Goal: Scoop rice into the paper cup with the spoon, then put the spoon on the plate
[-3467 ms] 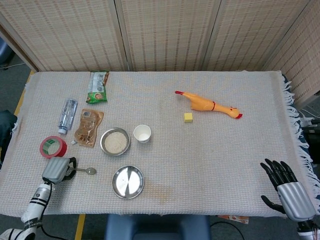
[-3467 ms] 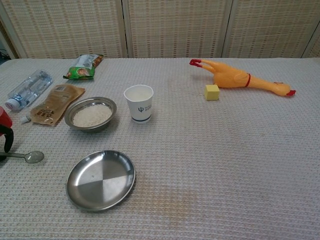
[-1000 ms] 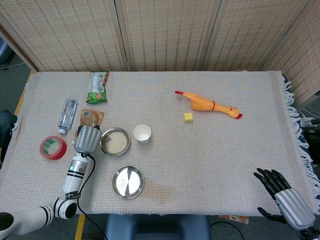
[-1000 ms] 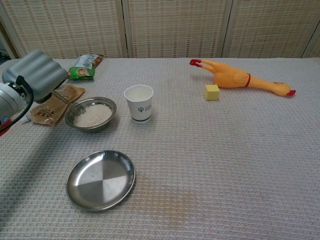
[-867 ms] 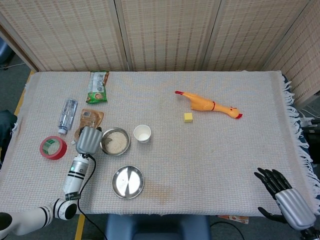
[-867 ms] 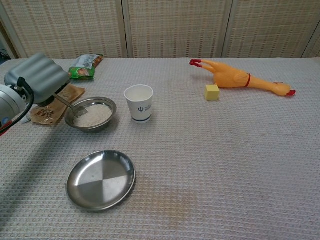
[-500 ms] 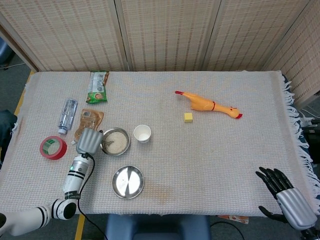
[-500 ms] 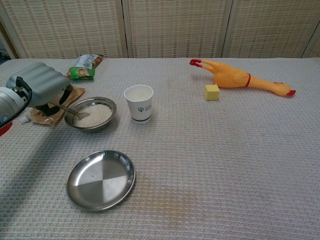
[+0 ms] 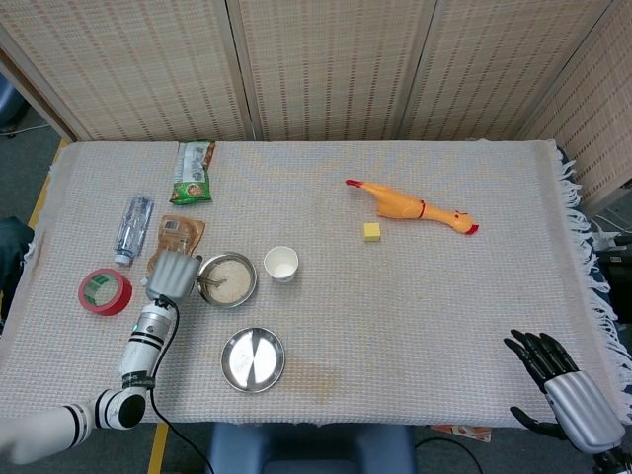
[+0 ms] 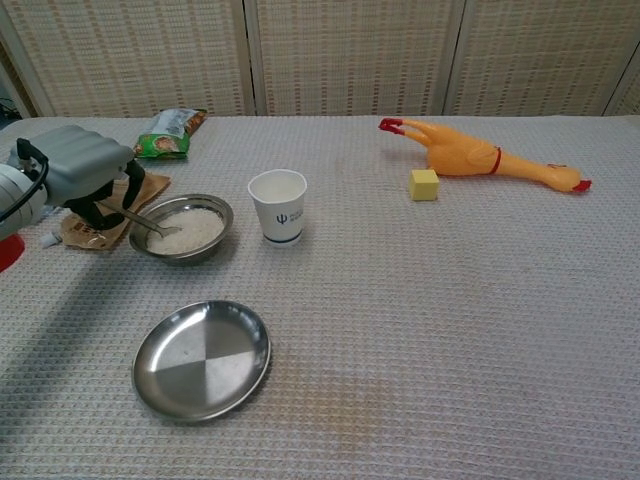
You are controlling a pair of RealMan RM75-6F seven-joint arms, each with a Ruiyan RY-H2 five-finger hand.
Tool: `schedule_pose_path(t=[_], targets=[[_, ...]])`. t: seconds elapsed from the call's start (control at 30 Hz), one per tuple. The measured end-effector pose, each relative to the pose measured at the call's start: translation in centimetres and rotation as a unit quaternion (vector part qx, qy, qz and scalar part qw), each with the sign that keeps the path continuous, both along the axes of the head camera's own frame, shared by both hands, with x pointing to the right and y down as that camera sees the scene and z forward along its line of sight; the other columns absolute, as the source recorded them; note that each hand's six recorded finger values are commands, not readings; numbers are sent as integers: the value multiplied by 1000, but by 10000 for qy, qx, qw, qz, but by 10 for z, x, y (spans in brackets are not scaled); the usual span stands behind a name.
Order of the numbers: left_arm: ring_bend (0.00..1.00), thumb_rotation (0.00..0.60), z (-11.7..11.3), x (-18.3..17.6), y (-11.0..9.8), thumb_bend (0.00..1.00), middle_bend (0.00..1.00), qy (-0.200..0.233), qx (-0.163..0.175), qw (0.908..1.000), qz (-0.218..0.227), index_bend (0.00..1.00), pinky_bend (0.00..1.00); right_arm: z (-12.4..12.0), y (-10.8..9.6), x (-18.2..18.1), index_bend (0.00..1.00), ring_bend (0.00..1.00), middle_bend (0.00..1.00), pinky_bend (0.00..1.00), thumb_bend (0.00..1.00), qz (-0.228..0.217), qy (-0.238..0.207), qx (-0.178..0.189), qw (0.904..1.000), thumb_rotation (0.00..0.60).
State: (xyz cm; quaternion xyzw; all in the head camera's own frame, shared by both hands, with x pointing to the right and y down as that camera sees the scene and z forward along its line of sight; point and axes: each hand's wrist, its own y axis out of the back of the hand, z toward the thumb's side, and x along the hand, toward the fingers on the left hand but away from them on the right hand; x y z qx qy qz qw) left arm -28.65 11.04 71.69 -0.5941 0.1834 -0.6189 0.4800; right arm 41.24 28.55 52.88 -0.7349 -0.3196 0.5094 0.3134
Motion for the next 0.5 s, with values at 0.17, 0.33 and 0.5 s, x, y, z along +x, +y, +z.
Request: schedule_pose_path(t=[0.17, 0.33, 0.5], targets=[[1000, 600, 3, -6, -3, 652, 1000, 123, -196, 9995, -213, 862, 1000, 1, 0, 0, 0, 0, 0, 0, 118, 1, 6, -17, 10000, 600], [1000, 600, 1, -10, -7, 674, 1000, 271, -266, 9986, -368, 877, 1000, 2, 0, 0, 0, 0, 0, 0, 118, -7, 14, -38, 10000, 600], [1000, 600, -2, -12, -10, 689, 1000, 355, -252, 9983, -392, 884, 1000, 3, 0, -1, 0, 0, 0, 0, 118, -19, 20, -53, 10000, 600]])
